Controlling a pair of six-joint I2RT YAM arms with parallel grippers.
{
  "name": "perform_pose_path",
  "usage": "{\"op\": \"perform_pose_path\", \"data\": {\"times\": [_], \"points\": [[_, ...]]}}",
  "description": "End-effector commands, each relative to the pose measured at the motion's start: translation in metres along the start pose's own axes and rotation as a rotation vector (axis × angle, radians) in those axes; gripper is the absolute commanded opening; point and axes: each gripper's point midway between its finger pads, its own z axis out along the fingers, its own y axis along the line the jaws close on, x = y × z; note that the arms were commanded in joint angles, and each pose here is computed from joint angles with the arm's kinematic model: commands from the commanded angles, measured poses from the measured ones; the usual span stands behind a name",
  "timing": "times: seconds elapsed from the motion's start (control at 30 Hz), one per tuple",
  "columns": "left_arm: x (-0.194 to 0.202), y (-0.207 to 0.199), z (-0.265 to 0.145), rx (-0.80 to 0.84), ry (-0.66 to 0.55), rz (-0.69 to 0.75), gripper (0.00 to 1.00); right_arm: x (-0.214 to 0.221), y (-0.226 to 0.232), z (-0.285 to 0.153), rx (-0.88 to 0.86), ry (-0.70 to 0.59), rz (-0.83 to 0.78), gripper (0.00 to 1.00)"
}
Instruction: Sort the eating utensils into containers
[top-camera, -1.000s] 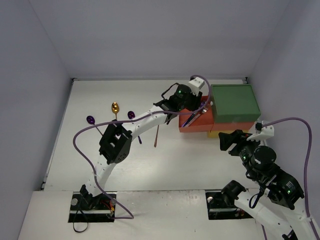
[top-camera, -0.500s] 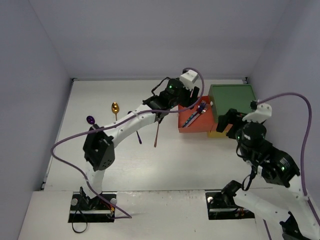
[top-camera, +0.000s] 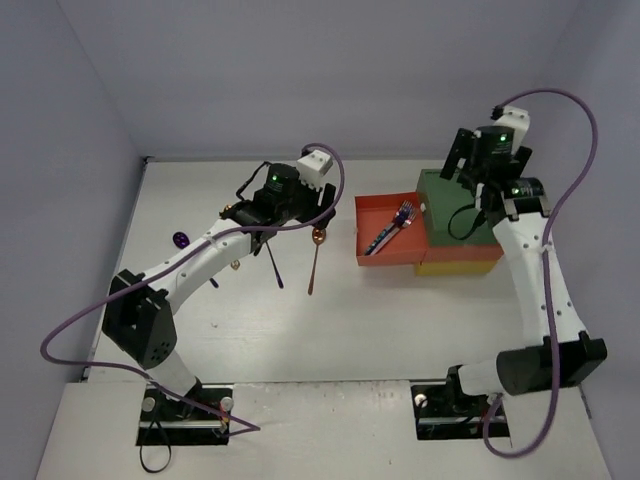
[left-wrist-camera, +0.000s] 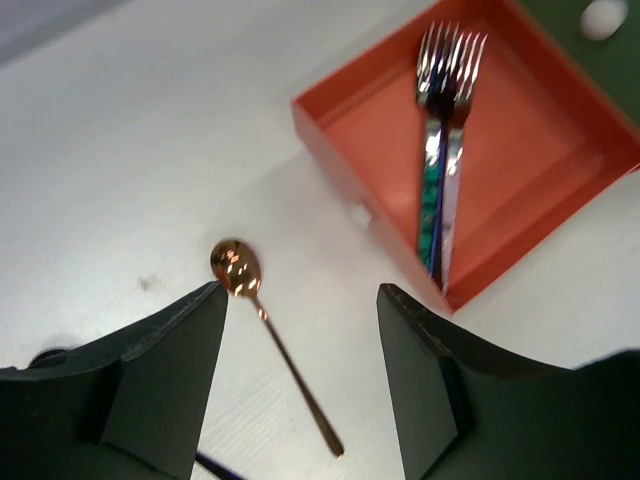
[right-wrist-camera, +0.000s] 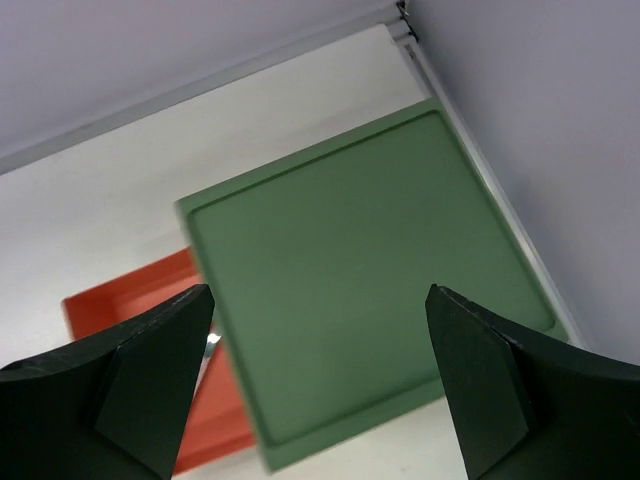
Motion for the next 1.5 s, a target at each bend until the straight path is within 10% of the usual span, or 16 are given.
{"op": "perform_pose_path", "data": {"times": [0.0,0.67,1.47], "points": [[-0.010,-0.010,-0.001,0.140,-0.064,0.109,0.58,-0.032,-0.041,0.023,-0.121,-0.007,0.077,0.88],[0.042,-0.009,0.084,0.396,0.007,0.163,0.58,0.038,-0.088,0.101,-0.254,0.222,0.204,0.91],[-0.004,-0.083,0.125,0.536,-0.095,0.227,0.58,0.072,-0.055,0.100,-0.418,0.334,0.258,0.87]]}}
